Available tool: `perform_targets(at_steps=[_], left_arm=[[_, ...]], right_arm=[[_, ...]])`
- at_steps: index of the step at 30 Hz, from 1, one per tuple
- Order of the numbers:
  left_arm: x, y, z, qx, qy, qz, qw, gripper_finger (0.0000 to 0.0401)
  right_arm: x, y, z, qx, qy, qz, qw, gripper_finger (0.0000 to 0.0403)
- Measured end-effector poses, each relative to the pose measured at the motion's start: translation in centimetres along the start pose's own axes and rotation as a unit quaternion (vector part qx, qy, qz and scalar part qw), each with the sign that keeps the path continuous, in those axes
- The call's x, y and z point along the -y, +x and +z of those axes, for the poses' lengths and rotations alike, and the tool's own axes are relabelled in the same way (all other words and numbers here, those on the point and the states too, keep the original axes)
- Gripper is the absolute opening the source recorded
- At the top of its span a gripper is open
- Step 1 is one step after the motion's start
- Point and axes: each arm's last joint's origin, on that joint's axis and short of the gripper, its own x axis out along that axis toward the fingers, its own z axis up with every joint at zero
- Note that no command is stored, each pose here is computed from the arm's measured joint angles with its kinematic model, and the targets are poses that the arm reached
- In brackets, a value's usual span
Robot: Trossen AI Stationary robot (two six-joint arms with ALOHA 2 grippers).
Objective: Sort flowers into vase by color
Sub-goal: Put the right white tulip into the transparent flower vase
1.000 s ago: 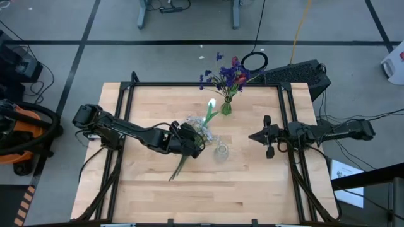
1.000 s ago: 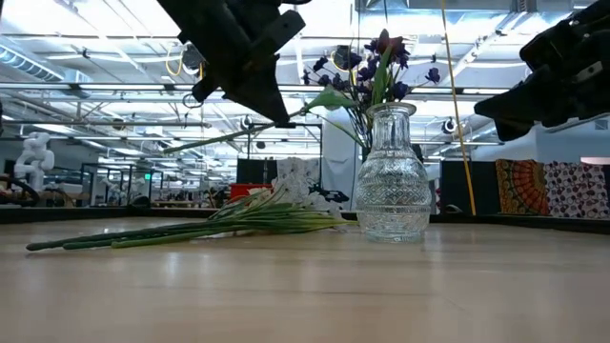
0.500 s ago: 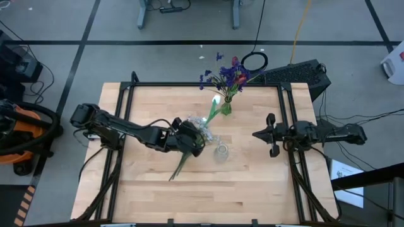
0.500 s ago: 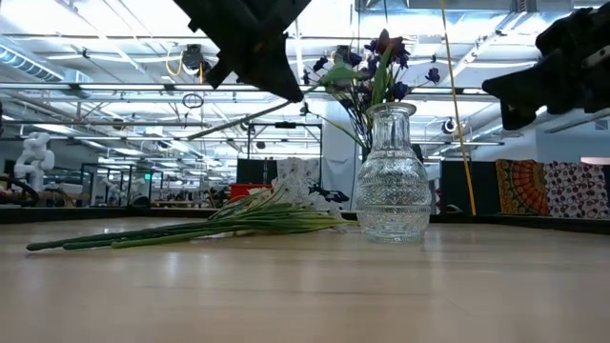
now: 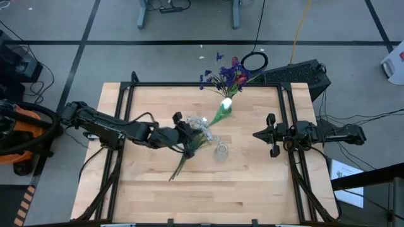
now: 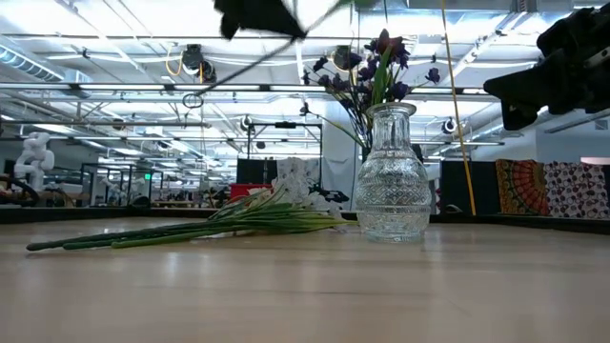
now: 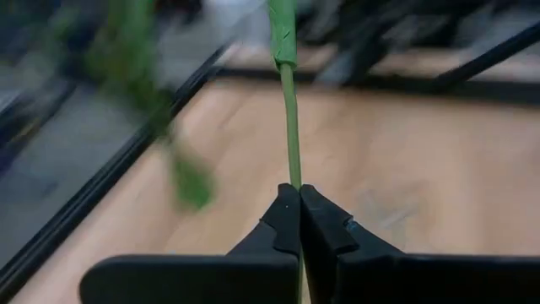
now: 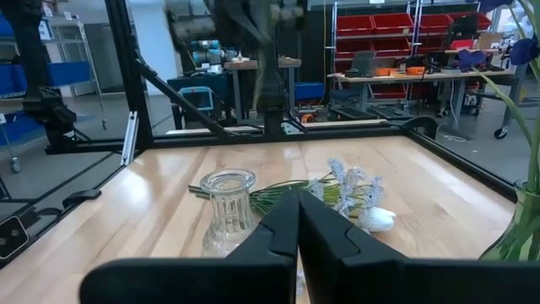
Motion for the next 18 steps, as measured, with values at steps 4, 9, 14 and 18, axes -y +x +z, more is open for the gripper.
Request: perform_targets(at_steps=[4, 9, 14, 18], left_arm=[[-0.8, -0.2, 0.0, 0.101, 0.018, -0.099, 0.990, 0.0000], [-3.0, 0.3, -1.4, 0.233, 0.002, -0.203, 0.951, 0.0000], [-4.8, 0.8, -2.3, 0.370, -0.021, -0.255, 0.893, 0.0000], [-4.2, 2.2, -2.6, 0.368, -0.031, -0.261, 0.892, 0.0000]], right_arm=[[0.0, 0.0, 0.0, 0.000, 0.000, 0.000, 1.000, 0.0000], [0.0, 0.0, 0.0, 0.000, 0.000, -0.001, 1.000, 0.0000], [0.0, 0.0, 0.0, 0.000, 0.000, -0.001, 1.000, 0.0000], [0.0, 0.0, 0.0, 0.000, 0.000, -0.001, 1.000, 0.0000]])
